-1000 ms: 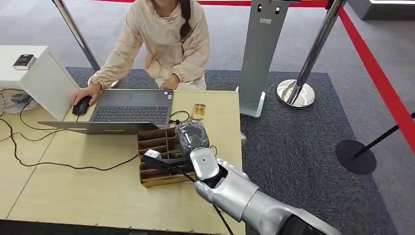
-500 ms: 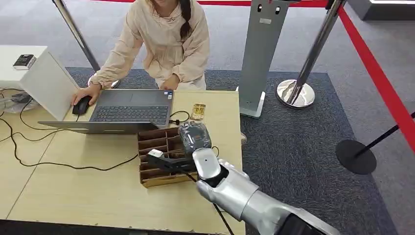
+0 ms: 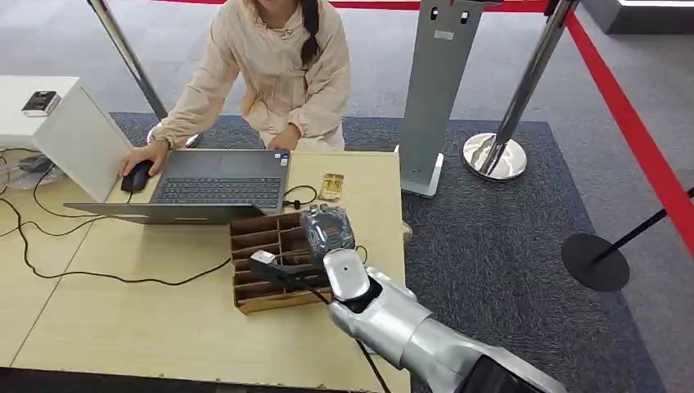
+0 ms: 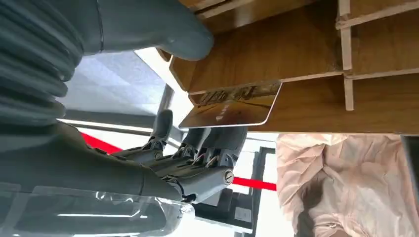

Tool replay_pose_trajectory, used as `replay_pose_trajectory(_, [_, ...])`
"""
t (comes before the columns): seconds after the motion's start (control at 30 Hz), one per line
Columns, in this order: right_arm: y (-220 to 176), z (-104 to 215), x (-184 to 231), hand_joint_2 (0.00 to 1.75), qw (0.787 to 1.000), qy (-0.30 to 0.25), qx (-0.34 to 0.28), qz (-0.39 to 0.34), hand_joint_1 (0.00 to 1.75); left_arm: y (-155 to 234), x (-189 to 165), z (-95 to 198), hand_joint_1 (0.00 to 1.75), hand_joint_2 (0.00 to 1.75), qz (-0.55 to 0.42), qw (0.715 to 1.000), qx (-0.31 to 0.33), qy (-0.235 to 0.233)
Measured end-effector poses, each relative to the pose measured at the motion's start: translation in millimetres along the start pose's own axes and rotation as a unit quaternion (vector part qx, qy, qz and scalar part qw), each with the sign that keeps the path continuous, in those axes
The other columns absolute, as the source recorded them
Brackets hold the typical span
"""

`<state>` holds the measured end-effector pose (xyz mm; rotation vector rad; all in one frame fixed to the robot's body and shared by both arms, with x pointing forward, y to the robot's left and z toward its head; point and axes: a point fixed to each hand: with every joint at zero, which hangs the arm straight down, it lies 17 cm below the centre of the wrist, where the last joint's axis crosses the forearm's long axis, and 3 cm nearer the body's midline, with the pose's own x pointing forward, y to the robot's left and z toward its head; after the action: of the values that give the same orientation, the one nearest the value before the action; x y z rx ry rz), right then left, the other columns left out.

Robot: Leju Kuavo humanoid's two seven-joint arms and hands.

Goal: Pass the card to the sensor for recognition and then transmit it.

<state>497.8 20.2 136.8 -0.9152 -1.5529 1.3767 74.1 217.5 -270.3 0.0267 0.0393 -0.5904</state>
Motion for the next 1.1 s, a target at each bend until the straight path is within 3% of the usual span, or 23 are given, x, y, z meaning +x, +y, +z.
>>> replay_pose_trajectory(0.07, [0.2,-0.2,-0.4,1.75,1.000,0.001,-0.002,0.001,1.03,0.1,0.0,0.0,0.00,1.75,0.000,1.000,0.000,0.000])
replay_pose_trajectory(0.13, [0.0,-0.5,-0.6,1.75,1.000,0.001,-0.004,0.003,1.31,0.1,0.1,0.0,0.00,1.75,0.000,1.000,0.000,0.000])
replay_pose_trajectory(0.3, [-1.2,-1.3,-1.3,1.75,1.000,0.002,-0.009,0.003,1.43,0.1,0.1,0.0,0.00,1.75,0.000,1.000,0.000,0.000])
replay_pose_trajectory(0.63, [-3.4,-2.3,-2.9,1.75,1.000,0.003,-0.021,0.005,1.33,-0.2,0.3,0.1,0.00,1.75,0.000,1.000,0.000,0.000])
replay_pose_trajectory(1.1, [-5.4,-3.2,-3.7,1.75,1.000,0.004,-0.029,0.000,1.41,-0.5,0.2,0.2,0.00,1.75,0.000,1.000,0.000,0.001])
